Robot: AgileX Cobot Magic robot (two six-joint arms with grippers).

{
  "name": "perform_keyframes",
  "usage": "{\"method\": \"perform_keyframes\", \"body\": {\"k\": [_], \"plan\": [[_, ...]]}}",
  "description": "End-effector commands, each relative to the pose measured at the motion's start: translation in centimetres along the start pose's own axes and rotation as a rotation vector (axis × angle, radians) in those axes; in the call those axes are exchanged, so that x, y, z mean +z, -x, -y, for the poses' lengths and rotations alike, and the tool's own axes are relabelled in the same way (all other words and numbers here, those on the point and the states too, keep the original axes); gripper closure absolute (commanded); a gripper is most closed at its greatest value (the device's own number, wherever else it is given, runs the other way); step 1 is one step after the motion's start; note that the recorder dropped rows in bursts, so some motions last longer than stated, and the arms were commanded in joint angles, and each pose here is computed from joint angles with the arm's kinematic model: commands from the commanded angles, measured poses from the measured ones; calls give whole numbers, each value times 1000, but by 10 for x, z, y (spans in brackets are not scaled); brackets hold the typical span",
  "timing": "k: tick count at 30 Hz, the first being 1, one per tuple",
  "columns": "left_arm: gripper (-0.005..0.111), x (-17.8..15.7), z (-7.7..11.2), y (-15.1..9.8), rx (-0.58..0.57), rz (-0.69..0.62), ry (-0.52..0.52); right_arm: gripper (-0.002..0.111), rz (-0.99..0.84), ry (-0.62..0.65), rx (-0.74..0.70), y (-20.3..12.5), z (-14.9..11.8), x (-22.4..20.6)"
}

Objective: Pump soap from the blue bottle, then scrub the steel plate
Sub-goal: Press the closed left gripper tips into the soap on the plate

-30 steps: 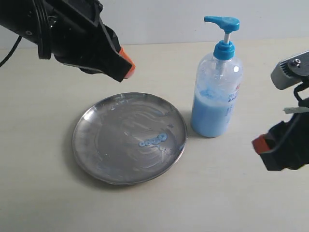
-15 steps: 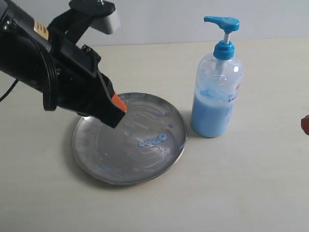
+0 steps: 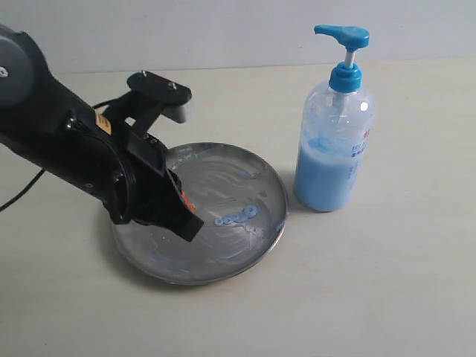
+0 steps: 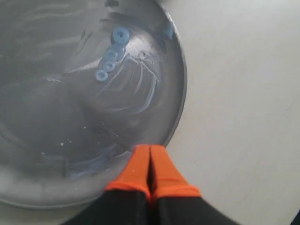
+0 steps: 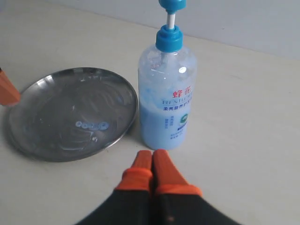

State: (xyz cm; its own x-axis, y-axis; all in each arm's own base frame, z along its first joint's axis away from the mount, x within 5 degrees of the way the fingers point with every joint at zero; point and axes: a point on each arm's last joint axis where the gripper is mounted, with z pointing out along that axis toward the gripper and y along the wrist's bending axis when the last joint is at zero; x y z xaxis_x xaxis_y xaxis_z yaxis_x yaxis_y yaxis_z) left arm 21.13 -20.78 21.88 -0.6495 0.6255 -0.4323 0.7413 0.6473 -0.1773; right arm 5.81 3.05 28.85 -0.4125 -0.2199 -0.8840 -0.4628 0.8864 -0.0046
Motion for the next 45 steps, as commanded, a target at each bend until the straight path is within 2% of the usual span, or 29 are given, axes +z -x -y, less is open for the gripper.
{"method": "perform_keyframes", "body": {"k": [1,8,18,26,33,45], "plan": [[107,33,-8,-2,-60,-49,-2,108,84,-7,3,-5,0,-4],[107,70,-15,13,-115,-91,-23,108,117,-8,3,-6,0,-9],[107,97,-21,41,-128,-99,-45,108,127,-8,3,-5,0,-9],[107,117,-28,42,-94,-135,-21,108,129,-8,3,-5,0,-9],[107,121,-34,43,-47,-114,31,108,133,-8,3,-5,0,-9],[107,131,-46,39,-119,-117,61,108,133,-8,5,-5,0,-9]]}}
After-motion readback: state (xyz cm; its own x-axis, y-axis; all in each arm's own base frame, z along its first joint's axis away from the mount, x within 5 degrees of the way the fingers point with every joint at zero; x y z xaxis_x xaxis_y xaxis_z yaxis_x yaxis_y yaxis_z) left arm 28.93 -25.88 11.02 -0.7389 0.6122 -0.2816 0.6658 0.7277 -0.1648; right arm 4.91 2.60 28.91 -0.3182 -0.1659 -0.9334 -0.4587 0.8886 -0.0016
